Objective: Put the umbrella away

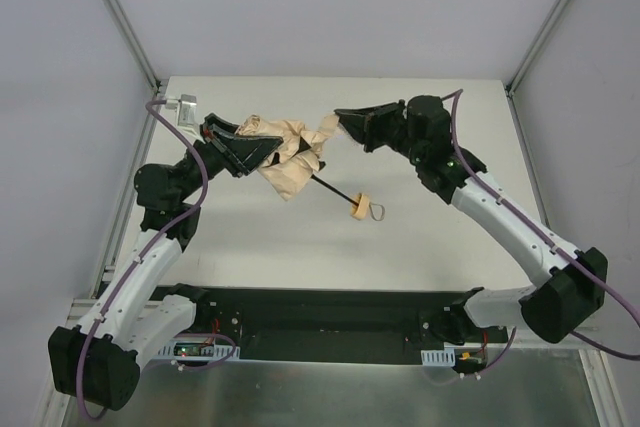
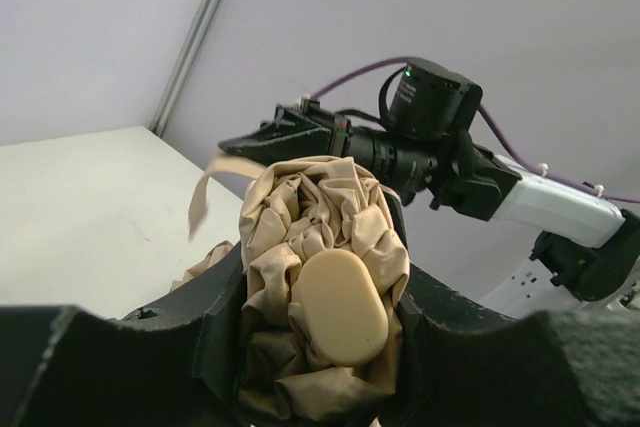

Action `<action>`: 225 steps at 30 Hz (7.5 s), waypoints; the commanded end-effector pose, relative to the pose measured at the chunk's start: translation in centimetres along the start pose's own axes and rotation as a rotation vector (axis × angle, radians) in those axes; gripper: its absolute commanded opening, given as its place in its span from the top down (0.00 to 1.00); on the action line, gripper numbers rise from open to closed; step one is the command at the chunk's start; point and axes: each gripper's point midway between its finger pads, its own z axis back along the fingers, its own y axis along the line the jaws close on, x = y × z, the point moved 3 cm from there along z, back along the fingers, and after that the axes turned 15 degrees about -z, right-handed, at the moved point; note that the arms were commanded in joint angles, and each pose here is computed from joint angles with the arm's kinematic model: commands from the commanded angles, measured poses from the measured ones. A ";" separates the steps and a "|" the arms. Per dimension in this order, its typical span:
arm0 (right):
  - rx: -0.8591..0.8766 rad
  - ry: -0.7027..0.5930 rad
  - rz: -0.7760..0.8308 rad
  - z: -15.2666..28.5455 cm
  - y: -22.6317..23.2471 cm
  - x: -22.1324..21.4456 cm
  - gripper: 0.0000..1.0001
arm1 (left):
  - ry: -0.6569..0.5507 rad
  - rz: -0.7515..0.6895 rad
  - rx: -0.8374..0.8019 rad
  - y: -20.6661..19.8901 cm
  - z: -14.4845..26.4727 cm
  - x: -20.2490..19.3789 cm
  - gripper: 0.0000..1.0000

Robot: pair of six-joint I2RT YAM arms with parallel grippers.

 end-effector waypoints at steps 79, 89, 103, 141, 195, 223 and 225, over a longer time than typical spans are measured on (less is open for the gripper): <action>0.268 0.653 0.592 1.0 8.2 -9.5 0.94 | -0.187 0.206 -0.148 -3.4 0.0 3.6 1.00; 0.130 0.631 0.635 0.2 3.9 -7.3 0.95 | -0.292 0.109 -0.116 -3.7 -0.7 7.2 1.00; 0.109 0.765 1.005 5.1 3.2 -5.4 0.40 | -0.460 0.195 0.020 -2.5 -2.8 14.2 1.00; 0.736 0.562 1.386 -2.7 7.8 -12.4 0.16 | -0.616 0.537 0.219 -2.3 0.3 16.8 1.00; 0.349 0.698 0.580 -3.7 0.8 -7.0 1.00 | -0.524 0.328 0.033 -3.6 -1.5 15.7 1.00; 0.562 0.458 1.849 6.7 8.4 -9.8 1.00 | 0.308 0.454 0.142 -0.1 0.0 -1.9 1.00; 0.595 0.483 1.809 6.2 8.6 -10.9 1.00 | 0.353 0.409 0.214 1.2 0.8 -3.5 1.00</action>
